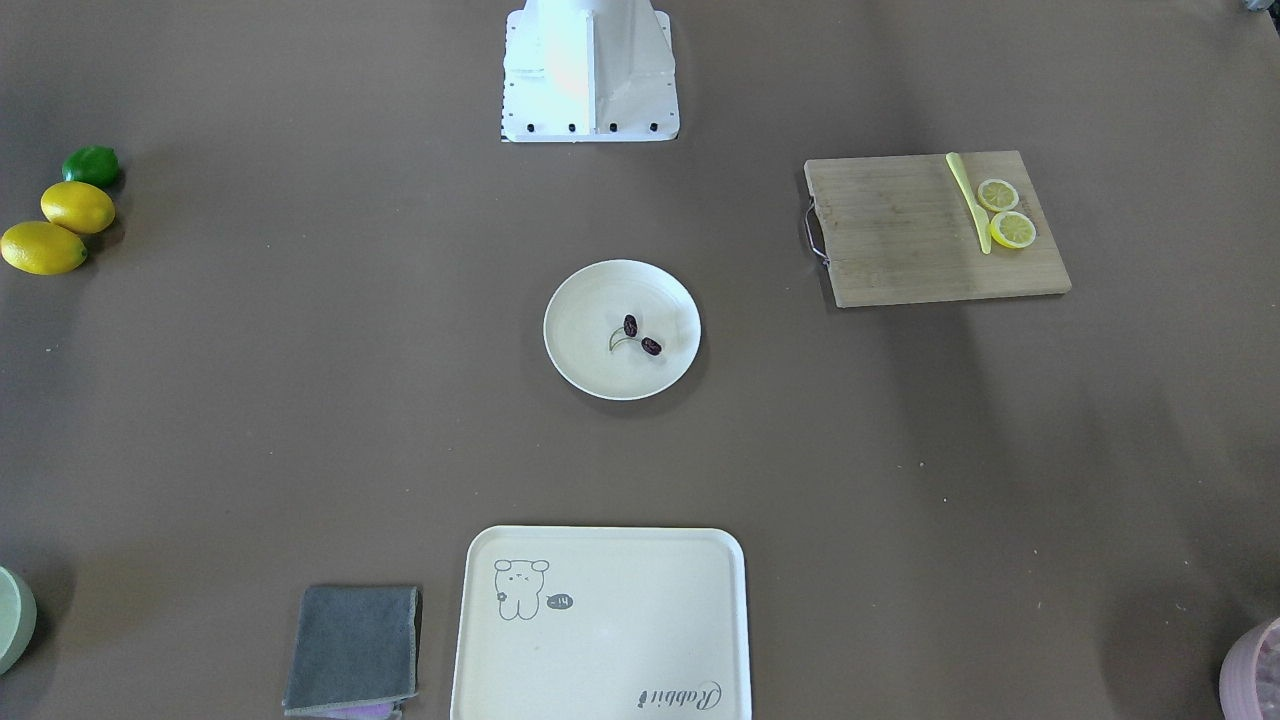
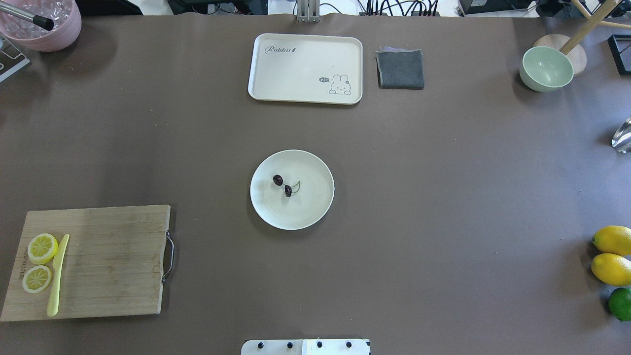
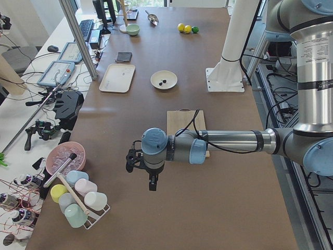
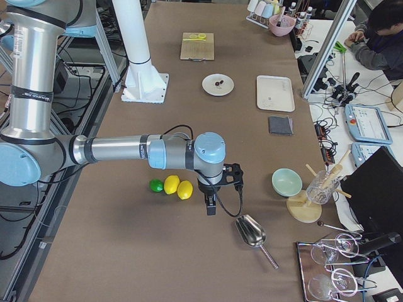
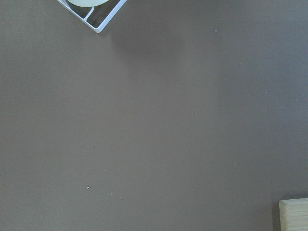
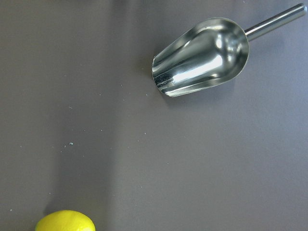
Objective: Place red cherry on plate
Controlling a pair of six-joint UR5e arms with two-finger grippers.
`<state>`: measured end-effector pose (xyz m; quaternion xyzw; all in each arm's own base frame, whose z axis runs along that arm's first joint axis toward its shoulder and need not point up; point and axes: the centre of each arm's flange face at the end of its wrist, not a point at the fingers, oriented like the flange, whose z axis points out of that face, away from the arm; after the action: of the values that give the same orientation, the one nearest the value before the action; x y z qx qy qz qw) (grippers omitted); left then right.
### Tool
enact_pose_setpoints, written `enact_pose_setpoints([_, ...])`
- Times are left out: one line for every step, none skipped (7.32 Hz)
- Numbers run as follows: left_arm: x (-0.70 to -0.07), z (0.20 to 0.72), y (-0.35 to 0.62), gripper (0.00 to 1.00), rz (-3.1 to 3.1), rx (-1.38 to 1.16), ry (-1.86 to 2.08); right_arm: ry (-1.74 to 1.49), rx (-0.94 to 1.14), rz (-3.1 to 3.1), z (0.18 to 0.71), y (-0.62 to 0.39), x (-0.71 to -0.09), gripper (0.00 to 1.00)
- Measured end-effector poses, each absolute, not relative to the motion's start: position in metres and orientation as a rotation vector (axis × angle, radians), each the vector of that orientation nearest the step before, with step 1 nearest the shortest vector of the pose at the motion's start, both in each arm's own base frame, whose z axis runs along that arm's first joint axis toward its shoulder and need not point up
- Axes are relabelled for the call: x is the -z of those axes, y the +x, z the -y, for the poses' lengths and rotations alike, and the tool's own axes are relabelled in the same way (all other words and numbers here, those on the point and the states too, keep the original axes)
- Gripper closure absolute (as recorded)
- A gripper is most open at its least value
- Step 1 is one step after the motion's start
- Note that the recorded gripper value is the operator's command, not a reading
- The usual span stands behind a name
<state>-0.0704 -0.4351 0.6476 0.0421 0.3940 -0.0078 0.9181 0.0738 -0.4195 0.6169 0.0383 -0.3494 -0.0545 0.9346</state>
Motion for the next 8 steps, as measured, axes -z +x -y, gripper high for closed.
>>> enact_pose_setpoints([-0.645,0.435,-0.072,0.02,-0.809,0.017,0.092,0.078,0.111,0.714,0.419,0.074,-0.617,0.00])
enact_pose_setpoints([-0.645,0.435,-0.073,0.02,-0.808,0.019,0.094,0.077,0.109,0.714,0.419,0.074,-0.618,0.00])
enact_pose_setpoints([-0.644,0.434,-0.074,0.02,-0.808,0.021,0.096,0.073,0.108,0.713,0.419,0.074,-0.619,0.00])
enact_pose_setpoints([-0.644,0.434,-0.074,0.02,-0.808,0.022,0.096,0.067,0.105,0.714,0.419,0.074,-0.622,0.00])
enact_pose_setpoints([-0.644,0.434,-0.075,0.02,-0.808,0.022,0.097,0.058,0.102,0.716,0.419,0.074,-0.627,0.00])
enact_pose_setpoints([-0.644,0.434,-0.075,0.02,-0.808,0.022,0.098,0.051,0.100,0.718,0.419,0.073,-0.631,0.00])
enact_pose_setpoints([-0.644,0.434,-0.075,0.02,-0.808,0.022,0.098,0.048,0.099,0.719,0.420,0.073,-0.632,0.00])
enact_pose_setpoints([-0.643,0.434,-0.075,0.02,-0.808,0.022,0.098,0.047,0.098,0.720,0.420,0.073,-0.633,0.00])
